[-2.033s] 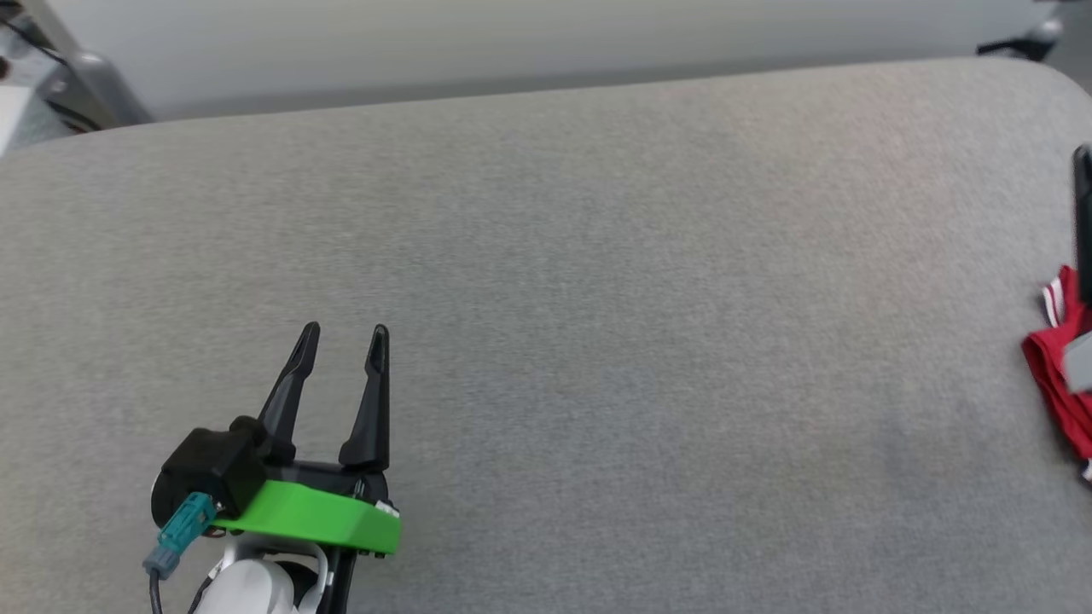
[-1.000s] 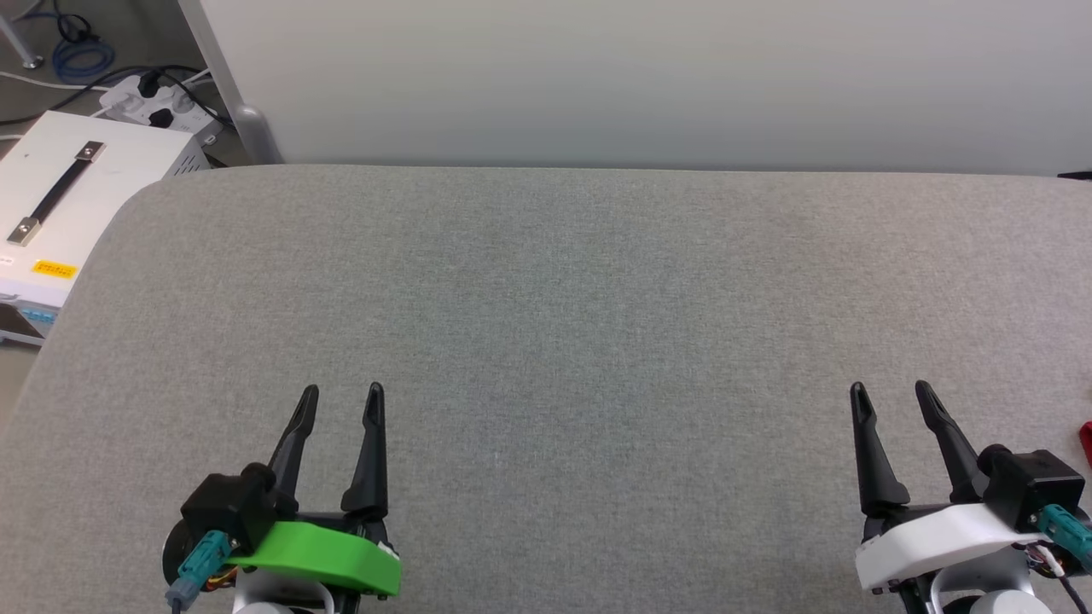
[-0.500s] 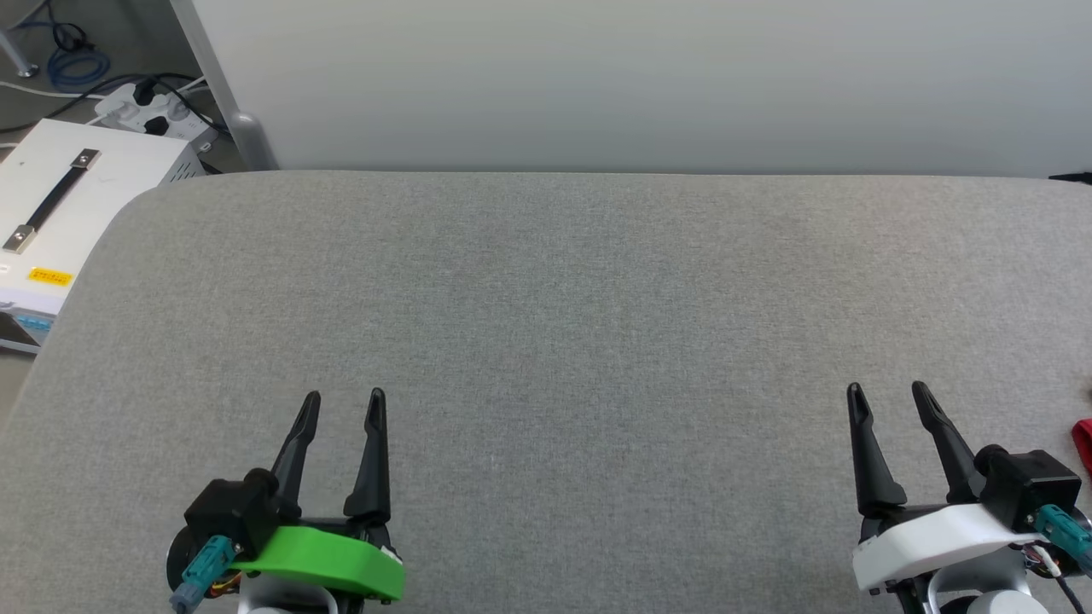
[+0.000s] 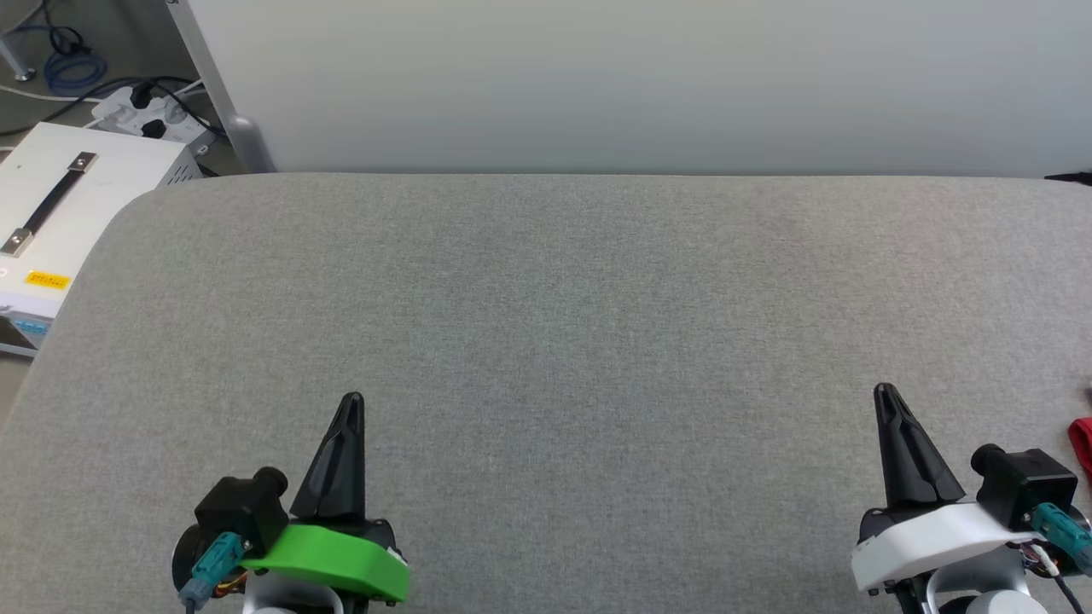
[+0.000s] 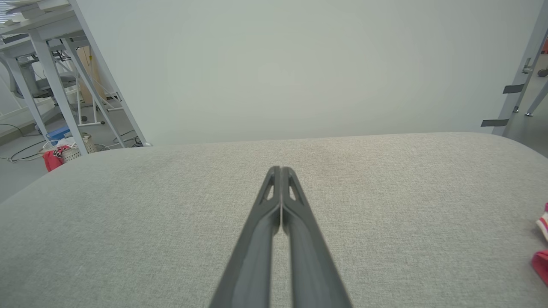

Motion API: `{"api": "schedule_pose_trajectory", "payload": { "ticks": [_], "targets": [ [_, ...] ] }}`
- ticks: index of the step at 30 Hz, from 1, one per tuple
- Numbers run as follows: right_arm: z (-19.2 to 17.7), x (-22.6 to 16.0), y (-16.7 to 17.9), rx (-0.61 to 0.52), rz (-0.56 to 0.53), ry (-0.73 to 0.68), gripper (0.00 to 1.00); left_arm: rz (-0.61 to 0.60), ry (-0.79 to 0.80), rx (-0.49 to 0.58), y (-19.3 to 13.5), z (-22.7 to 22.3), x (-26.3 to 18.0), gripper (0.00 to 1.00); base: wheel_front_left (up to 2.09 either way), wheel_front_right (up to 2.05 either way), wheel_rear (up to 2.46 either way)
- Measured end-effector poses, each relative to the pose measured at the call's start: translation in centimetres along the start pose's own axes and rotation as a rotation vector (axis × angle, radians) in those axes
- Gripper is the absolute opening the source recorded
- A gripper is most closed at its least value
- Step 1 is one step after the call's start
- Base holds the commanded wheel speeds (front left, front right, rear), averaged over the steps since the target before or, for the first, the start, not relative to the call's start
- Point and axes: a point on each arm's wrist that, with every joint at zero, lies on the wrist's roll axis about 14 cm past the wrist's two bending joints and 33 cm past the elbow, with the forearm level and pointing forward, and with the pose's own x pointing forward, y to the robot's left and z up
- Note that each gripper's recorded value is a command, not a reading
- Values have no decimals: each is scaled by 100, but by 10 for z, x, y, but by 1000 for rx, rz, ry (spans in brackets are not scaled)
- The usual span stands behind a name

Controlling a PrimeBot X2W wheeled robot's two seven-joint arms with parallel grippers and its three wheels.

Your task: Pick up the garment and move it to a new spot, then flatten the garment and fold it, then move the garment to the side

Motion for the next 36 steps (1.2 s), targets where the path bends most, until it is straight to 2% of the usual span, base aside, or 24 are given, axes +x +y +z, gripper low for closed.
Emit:
{"api": "schedule_pose_trajectory", "payload": {
  "ticks": [36],
  "targets": [
    [-2,-3,-1,-63,2,43,0,18,43,92,2,1,3,0,0,0,0]
  ]
}}
